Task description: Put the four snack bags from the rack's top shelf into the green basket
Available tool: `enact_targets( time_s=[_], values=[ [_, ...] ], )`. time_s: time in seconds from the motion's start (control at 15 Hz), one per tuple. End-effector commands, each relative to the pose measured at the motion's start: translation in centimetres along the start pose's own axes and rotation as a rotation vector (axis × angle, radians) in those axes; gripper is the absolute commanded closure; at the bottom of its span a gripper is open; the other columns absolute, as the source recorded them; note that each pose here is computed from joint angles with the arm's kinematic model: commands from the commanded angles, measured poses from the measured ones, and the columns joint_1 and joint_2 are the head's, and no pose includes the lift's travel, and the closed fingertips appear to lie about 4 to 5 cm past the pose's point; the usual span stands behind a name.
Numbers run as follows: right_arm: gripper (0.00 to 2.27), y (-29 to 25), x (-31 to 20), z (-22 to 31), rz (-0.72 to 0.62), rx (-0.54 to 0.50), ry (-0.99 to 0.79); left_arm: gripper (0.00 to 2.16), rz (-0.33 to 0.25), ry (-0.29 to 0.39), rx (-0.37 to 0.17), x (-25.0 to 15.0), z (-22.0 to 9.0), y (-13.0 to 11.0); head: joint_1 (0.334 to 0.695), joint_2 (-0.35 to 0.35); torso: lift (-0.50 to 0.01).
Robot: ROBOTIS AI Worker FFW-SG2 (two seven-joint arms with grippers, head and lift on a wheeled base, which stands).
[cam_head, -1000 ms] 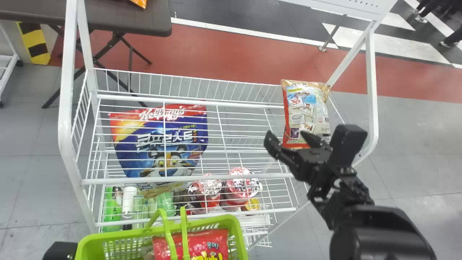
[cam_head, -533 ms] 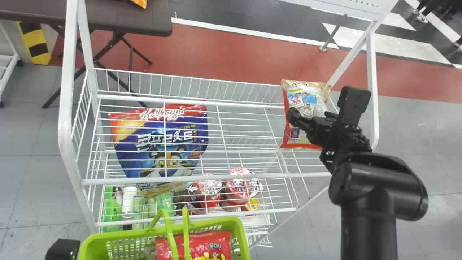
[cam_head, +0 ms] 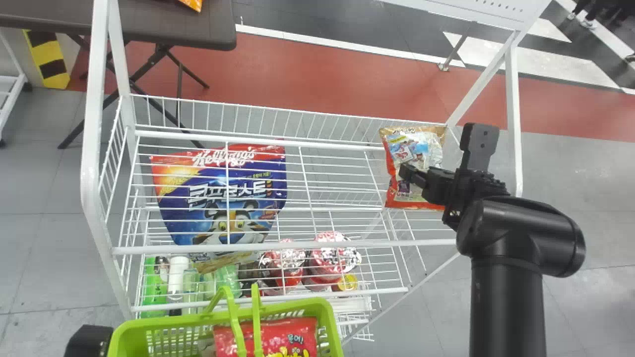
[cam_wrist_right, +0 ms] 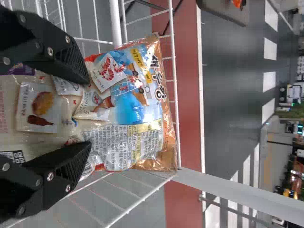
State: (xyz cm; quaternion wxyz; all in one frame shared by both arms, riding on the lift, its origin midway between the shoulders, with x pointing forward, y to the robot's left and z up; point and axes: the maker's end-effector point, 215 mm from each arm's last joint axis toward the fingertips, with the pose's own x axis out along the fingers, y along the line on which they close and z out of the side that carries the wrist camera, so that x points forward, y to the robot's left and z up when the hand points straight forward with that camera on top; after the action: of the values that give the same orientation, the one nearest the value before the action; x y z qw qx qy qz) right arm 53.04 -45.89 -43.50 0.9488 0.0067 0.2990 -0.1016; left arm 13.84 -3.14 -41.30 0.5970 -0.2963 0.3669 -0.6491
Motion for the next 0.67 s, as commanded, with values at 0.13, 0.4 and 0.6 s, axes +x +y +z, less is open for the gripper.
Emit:
enact_targets(
  time_s=[0.13,0.4,0.6],
  values=[
    [2.19,-0.5,-1.9,1.5,-0.001,-0.014,-0.118,1.58,0.004,0.006,-0.008,0.1,-0.2,0.0,0.695,-0.350,0.000],
    [2.19,0.1,-6.3,4.8,0.040,0.012,-0.249,1.58,0.007,0.008,-0.008,0.2,-0.3,-0.1,0.695,-0.350,0.000],
    [2.19,2.9,-11.0,4.9,0.125,0.049,-0.249,1.58,0.003,0.013,-0.006,0.4,-0.4,-0.1,0.695,-0.350,0.000]
  ],
)
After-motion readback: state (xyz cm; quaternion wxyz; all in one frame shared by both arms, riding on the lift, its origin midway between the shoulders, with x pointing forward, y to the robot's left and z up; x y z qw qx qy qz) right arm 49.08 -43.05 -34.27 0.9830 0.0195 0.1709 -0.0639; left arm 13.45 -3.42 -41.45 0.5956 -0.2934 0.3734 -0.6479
